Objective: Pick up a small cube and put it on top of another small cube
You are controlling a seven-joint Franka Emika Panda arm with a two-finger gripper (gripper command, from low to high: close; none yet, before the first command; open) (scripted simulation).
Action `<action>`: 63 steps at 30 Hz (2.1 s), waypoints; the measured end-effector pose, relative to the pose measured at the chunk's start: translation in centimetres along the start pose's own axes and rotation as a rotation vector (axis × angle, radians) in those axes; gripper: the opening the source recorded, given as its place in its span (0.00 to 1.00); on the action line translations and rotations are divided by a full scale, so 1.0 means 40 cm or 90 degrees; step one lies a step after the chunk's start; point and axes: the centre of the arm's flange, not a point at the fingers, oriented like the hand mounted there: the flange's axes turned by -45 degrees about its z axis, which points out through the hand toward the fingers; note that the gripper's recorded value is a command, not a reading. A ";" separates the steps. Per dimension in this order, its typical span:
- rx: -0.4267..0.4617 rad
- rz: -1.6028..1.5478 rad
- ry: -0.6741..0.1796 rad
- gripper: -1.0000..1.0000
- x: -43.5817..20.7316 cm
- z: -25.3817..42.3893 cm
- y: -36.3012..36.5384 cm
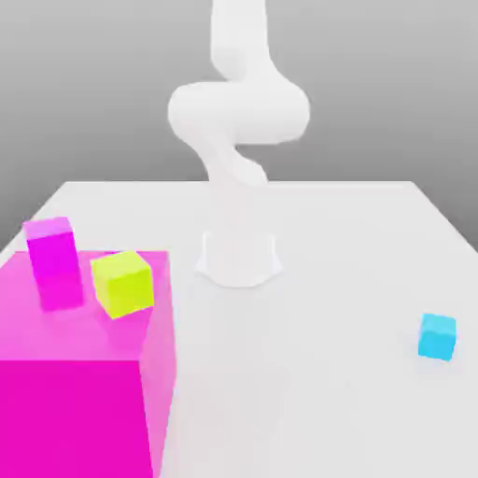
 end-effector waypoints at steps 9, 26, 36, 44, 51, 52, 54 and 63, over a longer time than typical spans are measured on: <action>0.117 -0.258 -0.171 0.50 -0.210 0.439 -0.381; 0.271 -0.681 -0.399 0.50 -1.003 0.770 -0.793; 0.271 -0.683 -0.400 0.00 -1.052 0.819 -0.792; 0.250 -0.656 -0.387 0.00 -0.897 0.723 -0.781; 0.097 -0.405 -0.356 0.00 -0.611 0.744 -0.532; 0.078 -0.370 -0.350 0.00 -0.579 0.740 -0.495; 0.041 -0.302 -0.337 0.00 -0.520 0.726 -0.423; -0.123 0.052 -0.284 0.00 -0.350 0.638 0.002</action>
